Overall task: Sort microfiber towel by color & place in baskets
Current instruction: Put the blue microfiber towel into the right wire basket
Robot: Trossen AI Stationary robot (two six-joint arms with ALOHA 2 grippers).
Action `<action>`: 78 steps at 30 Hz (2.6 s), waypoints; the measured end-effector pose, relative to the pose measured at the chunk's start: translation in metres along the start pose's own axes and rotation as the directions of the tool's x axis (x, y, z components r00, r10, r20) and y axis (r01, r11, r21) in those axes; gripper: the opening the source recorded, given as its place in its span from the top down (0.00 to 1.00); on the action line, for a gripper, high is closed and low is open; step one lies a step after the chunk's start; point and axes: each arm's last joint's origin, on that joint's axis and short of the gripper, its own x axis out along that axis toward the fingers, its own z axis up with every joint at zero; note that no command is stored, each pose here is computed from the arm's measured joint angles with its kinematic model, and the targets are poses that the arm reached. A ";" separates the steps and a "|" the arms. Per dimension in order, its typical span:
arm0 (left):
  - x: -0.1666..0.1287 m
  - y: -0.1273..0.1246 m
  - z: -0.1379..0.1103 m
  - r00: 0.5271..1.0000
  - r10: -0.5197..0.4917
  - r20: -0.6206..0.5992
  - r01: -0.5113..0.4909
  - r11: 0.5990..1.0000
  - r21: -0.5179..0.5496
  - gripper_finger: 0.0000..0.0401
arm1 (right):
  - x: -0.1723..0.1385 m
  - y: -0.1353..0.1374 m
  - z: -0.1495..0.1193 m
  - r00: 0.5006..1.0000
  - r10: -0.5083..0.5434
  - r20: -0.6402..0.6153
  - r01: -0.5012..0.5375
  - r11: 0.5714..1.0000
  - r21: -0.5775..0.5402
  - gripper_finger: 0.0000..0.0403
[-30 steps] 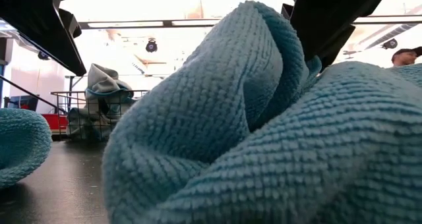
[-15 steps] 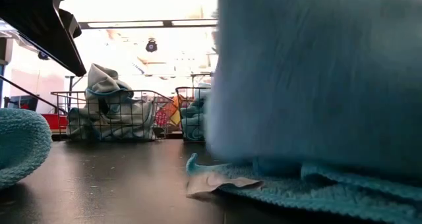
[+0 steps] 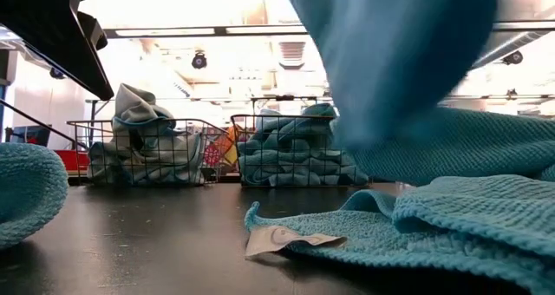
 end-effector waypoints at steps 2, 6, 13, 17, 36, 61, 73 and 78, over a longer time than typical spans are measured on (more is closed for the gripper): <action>0.000 0.000 0.000 1.000 0.000 0.000 0.000 1.000 0.000 0.68 | -0.005 -0.003 0.011 0.996 -0.054 0.072 0.057 0.998 -0.041 0.98; 0.000 0.000 0.000 1.000 0.000 0.000 0.000 1.000 0.000 0.68 | -0.010 -0.008 0.029 0.970 -0.187 0.155 0.208 0.969 -0.131 0.98; 0.000 0.000 0.000 1.000 0.000 0.000 0.000 1.000 0.000 0.68 | -0.001 -0.024 0.058 0.913 -0.333 0.234 0.379 0.906 -0.187 0.98; 0.000 0.000 0.000 1.000 0.000 0.000 0.000 1.000 0.001 0.68 | 0.010 -0.043 0.076 0.870 -0.411 0.271 0.465 0.866 -0.181 0.98; 0.000 0.000 0.000 1.000 0.002 -0.001 -0.002 1.000 0.001 0.68 | 0.029 -0.145 0.117 0.621 -0.706 0.340 0.773 0.624 -0.115 0.98; -0.001 -0.001 -0.001 1.000 -0.001 -0.001 0.001 1.000 0.010 0.68 | 0.064 -0.221 0.090 0.641 -0.758 0.120 0.767 0.637 -0.077 0.98; -0.001 -0.001 -0.001 1.000 -0.001 -0.001 0.001 1.000 0.010 0.68 | 0.059 -0.224 0.053 0.688 -0.673 -0.271 0.669 0.733 -0.123 0.95; -0.001 -0.001 -0.001 1.000 -0.001 -0.001 0.001 1.000 0.009 0.68 | 0.057 -0.223 0.048 0.693 -0.637 -0.338 0.637 0.760 -0.128 0.86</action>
